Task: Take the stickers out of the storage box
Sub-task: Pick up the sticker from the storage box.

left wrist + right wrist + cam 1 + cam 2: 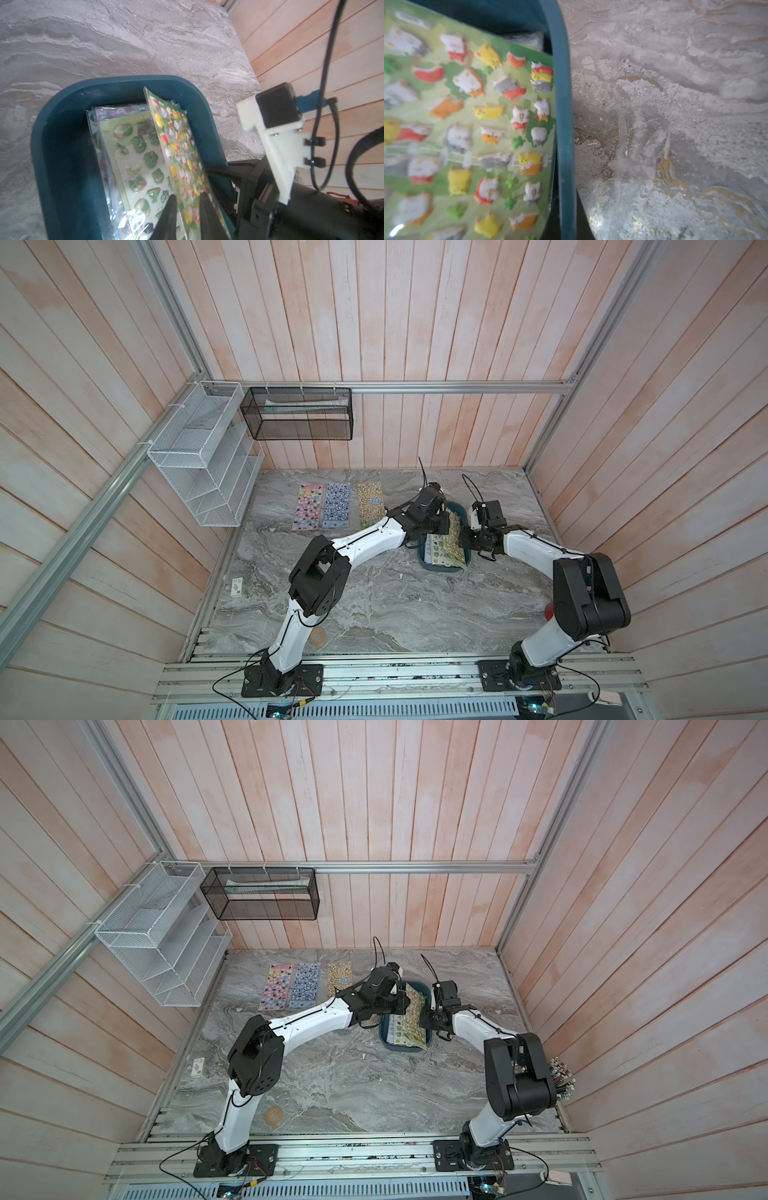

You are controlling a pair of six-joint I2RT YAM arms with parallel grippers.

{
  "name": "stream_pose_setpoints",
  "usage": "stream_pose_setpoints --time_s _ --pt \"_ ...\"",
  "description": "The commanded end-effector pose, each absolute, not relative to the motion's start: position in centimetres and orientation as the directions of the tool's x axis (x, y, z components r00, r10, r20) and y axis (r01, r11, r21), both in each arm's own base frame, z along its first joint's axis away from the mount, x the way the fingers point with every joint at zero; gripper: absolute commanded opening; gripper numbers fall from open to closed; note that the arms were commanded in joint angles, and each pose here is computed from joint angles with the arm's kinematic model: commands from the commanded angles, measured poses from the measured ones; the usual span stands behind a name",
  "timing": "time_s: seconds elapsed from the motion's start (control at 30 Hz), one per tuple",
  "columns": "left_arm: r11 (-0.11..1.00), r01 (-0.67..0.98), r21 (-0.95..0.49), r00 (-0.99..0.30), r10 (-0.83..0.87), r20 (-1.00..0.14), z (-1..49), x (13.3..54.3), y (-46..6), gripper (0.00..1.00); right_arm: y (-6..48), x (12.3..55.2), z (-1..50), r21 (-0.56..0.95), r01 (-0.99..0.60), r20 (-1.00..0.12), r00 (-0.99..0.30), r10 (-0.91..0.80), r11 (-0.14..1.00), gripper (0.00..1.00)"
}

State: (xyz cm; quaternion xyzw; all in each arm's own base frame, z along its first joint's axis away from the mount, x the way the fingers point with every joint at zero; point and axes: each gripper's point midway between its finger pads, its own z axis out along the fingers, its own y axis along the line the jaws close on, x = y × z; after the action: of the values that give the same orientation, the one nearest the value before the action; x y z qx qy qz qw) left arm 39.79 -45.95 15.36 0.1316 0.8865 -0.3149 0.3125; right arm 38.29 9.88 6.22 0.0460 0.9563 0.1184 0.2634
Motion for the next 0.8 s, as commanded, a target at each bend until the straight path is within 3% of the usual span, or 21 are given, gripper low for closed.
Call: stream_pose_setpoints --time_s 0.0,0.33,0.57,0.77 --pt "0.744 0.435 -0.508 -0.780 0.029 -0.626 15.5 39.6 -46.4 0.19 10.6 39.2 7.8 0.285 -0.001 -0.534 -0.831 0.158 0.958 0.06" --pt "0.745 0.405 -0.530 -0.814 0.030 -0.580 13.7 39.6 -46.2 0.13 10.6 39.2 7.7 0.283 -0.002 -0.533 -0.832 0.156 0.959 0.05" --pt "0.747 0.388 -0.539 -0.838 0.043 -0.545 12.2 39.5 -46.1 0.32 10.6 39.2 7.8 0.284 -0.004 -0.535 -0.830 0.155 0.959 0.05" --pt "0.739 0.382 -0.555 -0.848 0.042 -0.528 11.7 39.5 -46.4 0.30 10.6 39.2 7.8 0.283 -0.003 -0.534 -0.831 0.156 0.959 0.06"
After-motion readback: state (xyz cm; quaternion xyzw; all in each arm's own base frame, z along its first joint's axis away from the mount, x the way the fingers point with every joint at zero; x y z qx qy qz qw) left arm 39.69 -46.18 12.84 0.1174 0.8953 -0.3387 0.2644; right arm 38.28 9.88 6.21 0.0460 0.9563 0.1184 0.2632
